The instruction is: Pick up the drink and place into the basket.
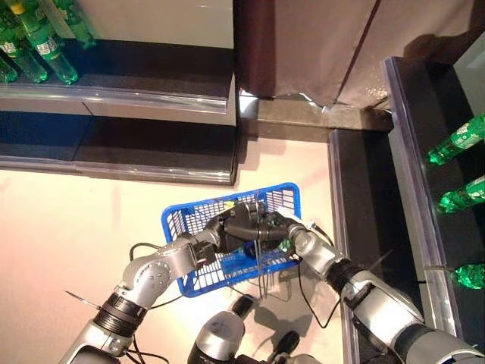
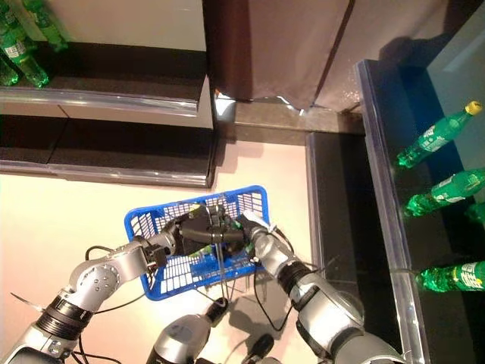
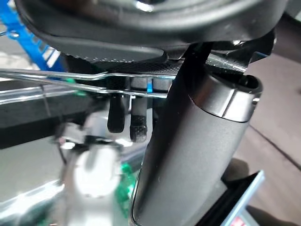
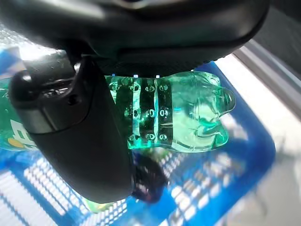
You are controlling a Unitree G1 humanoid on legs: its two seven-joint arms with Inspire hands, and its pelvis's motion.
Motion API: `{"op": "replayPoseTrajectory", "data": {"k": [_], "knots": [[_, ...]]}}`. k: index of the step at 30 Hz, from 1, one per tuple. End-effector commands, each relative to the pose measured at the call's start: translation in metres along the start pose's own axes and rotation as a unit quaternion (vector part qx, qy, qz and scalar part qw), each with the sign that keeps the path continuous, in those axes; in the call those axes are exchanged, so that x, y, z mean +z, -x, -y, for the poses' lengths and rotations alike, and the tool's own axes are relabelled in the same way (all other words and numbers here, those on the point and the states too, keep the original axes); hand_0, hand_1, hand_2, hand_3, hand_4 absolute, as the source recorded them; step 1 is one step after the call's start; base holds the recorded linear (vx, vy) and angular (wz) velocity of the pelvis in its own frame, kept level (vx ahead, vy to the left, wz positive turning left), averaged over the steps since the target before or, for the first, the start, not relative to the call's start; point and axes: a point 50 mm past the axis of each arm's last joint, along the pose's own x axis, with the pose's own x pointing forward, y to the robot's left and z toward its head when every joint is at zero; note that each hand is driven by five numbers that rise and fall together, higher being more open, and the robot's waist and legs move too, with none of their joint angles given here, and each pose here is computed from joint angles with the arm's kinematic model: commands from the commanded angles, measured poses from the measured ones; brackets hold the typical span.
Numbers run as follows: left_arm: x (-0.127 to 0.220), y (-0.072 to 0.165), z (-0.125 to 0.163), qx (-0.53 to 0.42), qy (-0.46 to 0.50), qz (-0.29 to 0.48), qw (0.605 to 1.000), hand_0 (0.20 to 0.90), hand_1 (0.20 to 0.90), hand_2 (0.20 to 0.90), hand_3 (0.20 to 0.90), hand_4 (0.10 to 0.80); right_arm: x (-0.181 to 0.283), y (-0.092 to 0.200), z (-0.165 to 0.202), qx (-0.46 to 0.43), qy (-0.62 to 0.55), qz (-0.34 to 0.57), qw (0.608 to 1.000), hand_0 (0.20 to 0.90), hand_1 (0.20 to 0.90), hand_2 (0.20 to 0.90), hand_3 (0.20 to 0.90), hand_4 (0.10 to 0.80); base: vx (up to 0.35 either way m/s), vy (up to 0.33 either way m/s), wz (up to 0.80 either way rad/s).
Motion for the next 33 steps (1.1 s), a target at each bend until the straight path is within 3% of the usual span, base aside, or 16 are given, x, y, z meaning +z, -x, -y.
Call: {"op": "replayPoseTrajectory", "data": {"k": [1,7,8,9,10,11,23,33], "knots": [[0.023,-0.029,0.114,-0.327,0.082,0.113,0.935,0.300,0.300,0.300,0.200,0.100,0.077,-0.002,0.015,-0.026,0.123,0.115,0.985,0.300,0.300,0.300,0.200,0.100,0.000,0.000,0.00],[0.020,-0.033,0.116,-0.340,0.090,0.100,0.931,0.300,0.300,0.300,0.200,0.100,0.084,-0.001,0.024,-0.016,0.206,0.129,0.970,0.300,0.300,0.300,0.200,0.100,0.012,0.004,0.06],[0.019,-0.033,0.117,-0.341,0.090,0.100,0.930,0.300,0.300,0.300,0.200,0.100,0.083,-0.001,0.023,-0.011,0.213,0.128,0.968,0.326,0.326,0.326,0.230,0.130,0.014,0.005,0.11],[0.019,-0.033,0.118,-0.345,0.091,0.099,0.929,0.300,0.300,0.300,0.200,0.100,0.082,-0.001,0.021,-0.005,0.221,0.131,0.966,0.406,0.406,0.406,0.324,0.224,0.018,0.005,0.10],[0.019,-0.034,0.119,-0.349,0.092,0.097,0.928,0.300,0.300,0.300,0.200,0.100,0.080,-0.002,0.019,0.001,0.233,0.129,0.964,0.752,0.752,0.752,0.727,0.627,0.022,0.004,0.11],[0.018,-0.034,0.121,-0.352,0.092,0.096,0.927,0.300,0.300,0.300,0.200,0.100,0.078,-0.002,0.017,0.005,0.239,0.129,0.962,0.900,0.900,0.900,0.900,0.800,0.029,0.003,0.12],[0.013,-0.038,0.122,-0.350,0.095,0.095,0.927,0.300,0.300,0.300,0.200,0.100,0.064,-0.004,0.007,0.037,0.228,0.112,0.967,0.900,0.900,0.900,0.900,0.800,0.007,0.001,0.02],[0.027,-0.039,0.108,-0.296,0.112,0.143,0.938,0.300,0.300,0.300,0.200,0.100,0.057,-0.002,0.011,0.051,0.185,0.104,0.976,0.900,0.900,0.900,0.900,0.800,0.000,0.000,0.00]]}}
